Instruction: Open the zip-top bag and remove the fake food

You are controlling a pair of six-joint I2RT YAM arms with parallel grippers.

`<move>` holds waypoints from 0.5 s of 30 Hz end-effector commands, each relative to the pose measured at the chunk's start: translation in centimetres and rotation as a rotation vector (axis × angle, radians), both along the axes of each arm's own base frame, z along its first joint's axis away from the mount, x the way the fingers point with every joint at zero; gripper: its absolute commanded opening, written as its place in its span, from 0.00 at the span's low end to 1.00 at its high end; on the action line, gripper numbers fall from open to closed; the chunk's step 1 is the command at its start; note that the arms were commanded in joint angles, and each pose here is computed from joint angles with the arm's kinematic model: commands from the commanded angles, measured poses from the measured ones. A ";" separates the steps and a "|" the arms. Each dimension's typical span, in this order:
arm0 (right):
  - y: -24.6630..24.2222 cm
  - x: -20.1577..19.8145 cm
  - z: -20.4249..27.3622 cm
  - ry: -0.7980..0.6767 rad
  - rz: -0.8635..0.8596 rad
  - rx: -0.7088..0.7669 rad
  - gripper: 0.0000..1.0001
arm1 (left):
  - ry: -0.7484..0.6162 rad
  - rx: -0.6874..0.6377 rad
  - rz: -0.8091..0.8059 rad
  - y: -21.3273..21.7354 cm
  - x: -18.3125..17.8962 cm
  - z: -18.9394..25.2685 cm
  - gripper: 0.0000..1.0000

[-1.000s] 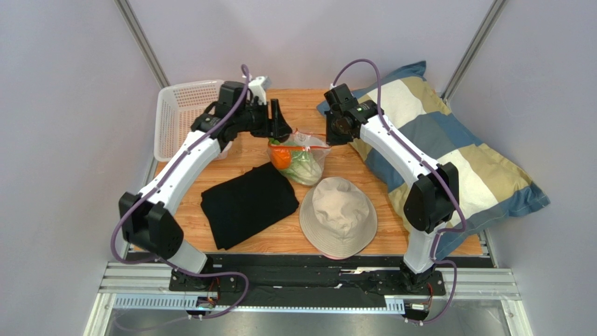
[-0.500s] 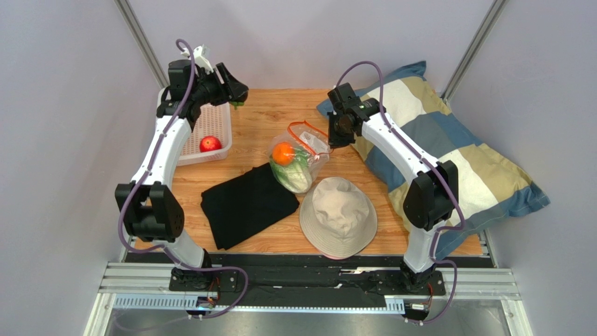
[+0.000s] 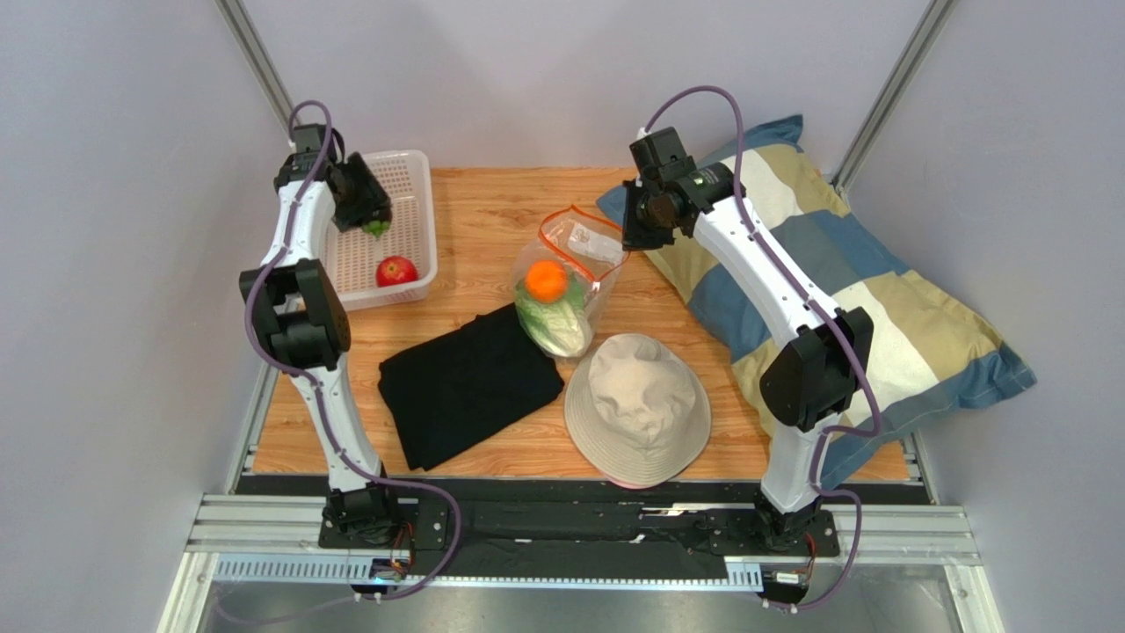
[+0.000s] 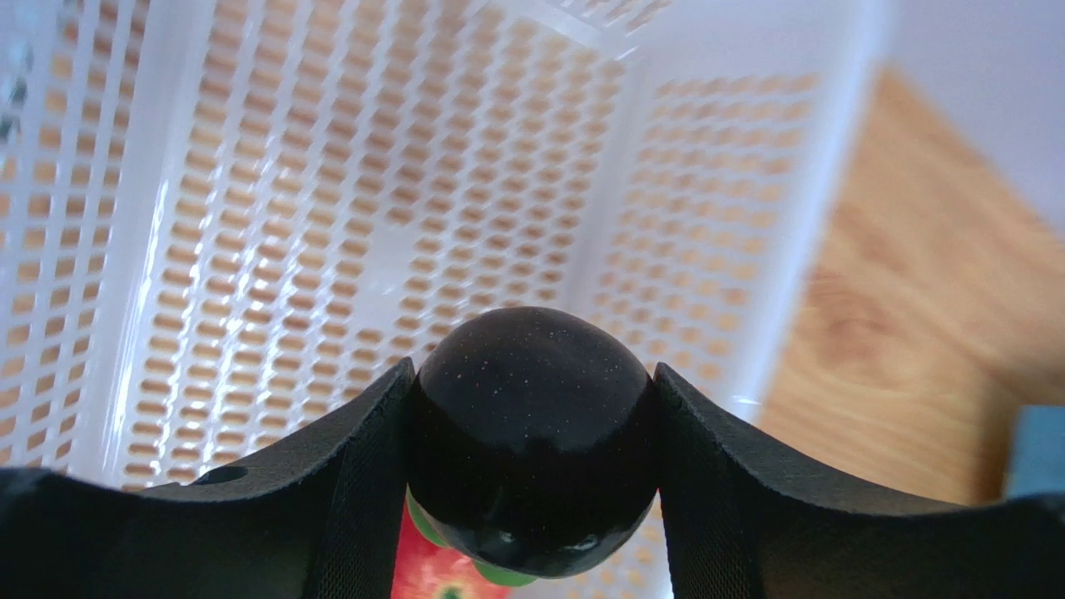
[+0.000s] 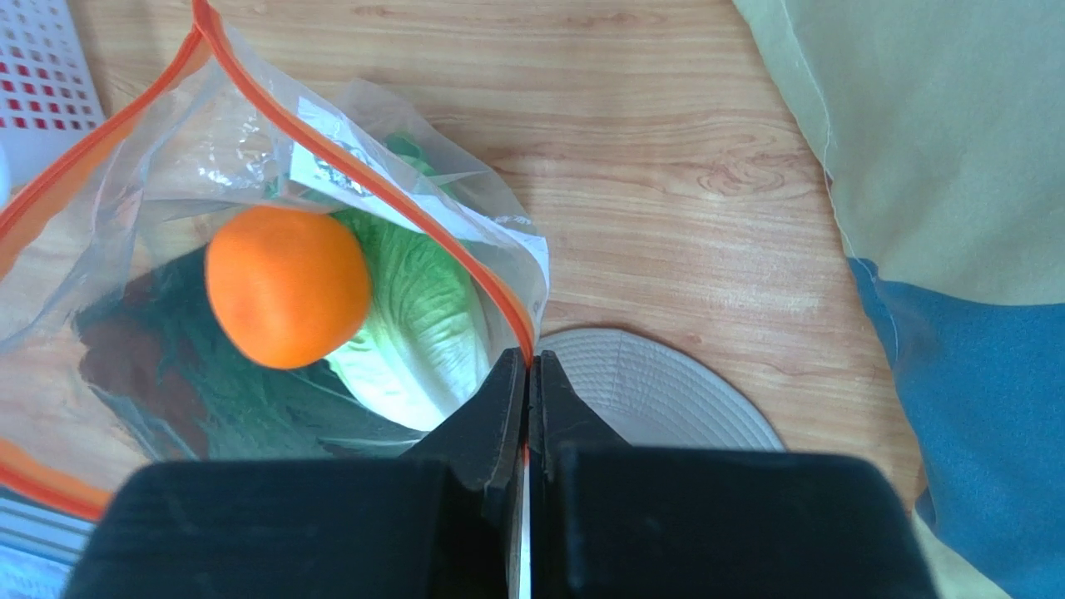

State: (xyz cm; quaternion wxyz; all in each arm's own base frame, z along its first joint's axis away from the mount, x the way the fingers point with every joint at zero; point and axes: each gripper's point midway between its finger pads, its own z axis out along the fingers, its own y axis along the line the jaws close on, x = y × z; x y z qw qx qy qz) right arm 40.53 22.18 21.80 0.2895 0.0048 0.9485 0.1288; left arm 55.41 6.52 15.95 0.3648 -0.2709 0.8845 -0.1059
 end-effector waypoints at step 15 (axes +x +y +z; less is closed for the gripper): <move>1.1 1.4 4.5 -0.101 0.006 0.057 0.00 | -0.231 -0.162 -0.512 -19.0 -9.9 11.9 0.61</move>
